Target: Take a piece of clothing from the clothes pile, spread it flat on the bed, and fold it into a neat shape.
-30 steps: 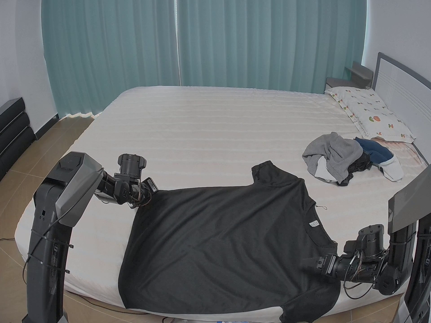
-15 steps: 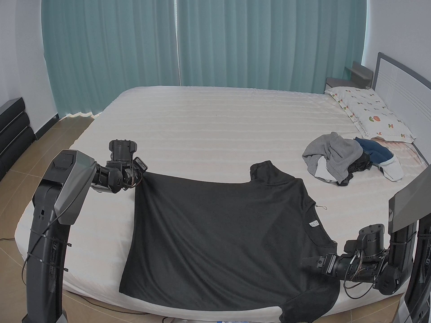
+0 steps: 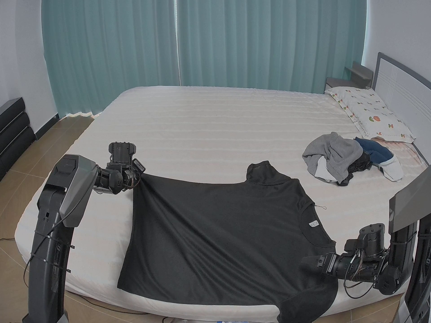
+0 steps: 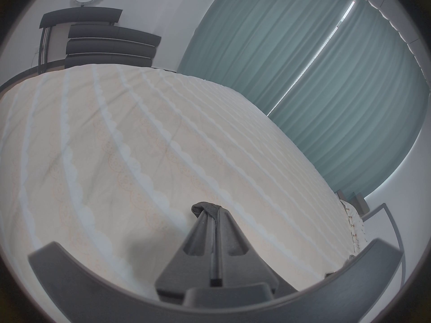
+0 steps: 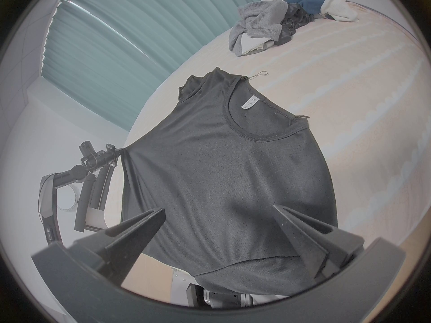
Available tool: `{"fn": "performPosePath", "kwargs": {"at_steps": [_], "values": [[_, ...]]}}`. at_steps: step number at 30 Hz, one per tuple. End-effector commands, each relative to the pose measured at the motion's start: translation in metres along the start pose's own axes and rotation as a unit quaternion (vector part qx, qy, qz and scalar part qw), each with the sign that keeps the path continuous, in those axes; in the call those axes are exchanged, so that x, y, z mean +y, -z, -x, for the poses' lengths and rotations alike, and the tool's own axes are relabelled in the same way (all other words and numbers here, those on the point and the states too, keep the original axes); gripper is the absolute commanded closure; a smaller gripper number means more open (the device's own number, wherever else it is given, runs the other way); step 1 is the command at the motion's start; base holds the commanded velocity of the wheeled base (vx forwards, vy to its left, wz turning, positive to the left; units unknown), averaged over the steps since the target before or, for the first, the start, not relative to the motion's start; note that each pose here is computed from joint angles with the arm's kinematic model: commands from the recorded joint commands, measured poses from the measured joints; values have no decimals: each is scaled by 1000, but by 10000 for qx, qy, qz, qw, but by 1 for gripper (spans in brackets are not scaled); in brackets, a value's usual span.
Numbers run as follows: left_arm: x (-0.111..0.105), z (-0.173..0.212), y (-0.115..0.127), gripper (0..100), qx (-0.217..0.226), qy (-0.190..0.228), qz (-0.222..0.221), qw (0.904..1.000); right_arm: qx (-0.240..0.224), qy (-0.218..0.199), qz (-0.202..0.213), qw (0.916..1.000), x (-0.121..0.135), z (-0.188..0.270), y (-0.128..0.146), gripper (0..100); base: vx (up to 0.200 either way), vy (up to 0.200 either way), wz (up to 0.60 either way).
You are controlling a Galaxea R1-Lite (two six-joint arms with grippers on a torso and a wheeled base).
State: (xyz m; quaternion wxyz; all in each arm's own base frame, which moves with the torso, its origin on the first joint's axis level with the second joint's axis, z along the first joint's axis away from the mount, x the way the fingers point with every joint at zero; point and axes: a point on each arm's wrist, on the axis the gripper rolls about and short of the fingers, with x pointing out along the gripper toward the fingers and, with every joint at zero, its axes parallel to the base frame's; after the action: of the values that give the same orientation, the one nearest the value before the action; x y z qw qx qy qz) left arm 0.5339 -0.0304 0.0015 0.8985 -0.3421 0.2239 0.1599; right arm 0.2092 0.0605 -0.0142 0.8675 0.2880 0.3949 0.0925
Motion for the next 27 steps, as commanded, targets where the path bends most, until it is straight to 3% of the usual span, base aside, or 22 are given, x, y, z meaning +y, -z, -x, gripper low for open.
{"fn": "performPosePath", "kwargs": {"at_steps": [1, 10, 14, 16, 17, 19, 23, 27], "values": [[1, -1, 1, 0, 7, -11, -1, 10000, 61, 43, -15, 10000, -1, 3, 3, 0, 0, 0, 0], [3, 13, 1, 0, 220, -201, -56, 9995, 37, 56, -29, 10000, -2, 3, 2, 0, 0, 0, 0], [-8, 52, -18, 0, 330, -74, -45, 9994, -117, -4, -51, 9999, -2, 3, -2, 0, 0, 0, 0], [-8, 52, -18, 0, 330, -74, -45, 9994, -117, -4, -51, 9999, -2, 3, -2, 0, 0, 0, 0], [-16, 79, -29, 0, 344, 27, -69, 9994, -210, -8, -64, 9998, -4, 4, -5, 0, 0, 0, 0], [-16, 96, -32, 0, 395, 7, -139, 9991, -244, 3, -85, 9997, -5, 5, -6, 0, 0, 0, 0], [12, 131, -12, 0, 1144, -285, -531, 9916, -311, 64, -148, 9994, -8, 6, -9, 0, 0, 0, 0], [35, 164, 12, 0, 1717, -321, -674, 9823, -309, 71, -167, 9994, -9, 6, -10, 0, 0, 0, 0]]}}
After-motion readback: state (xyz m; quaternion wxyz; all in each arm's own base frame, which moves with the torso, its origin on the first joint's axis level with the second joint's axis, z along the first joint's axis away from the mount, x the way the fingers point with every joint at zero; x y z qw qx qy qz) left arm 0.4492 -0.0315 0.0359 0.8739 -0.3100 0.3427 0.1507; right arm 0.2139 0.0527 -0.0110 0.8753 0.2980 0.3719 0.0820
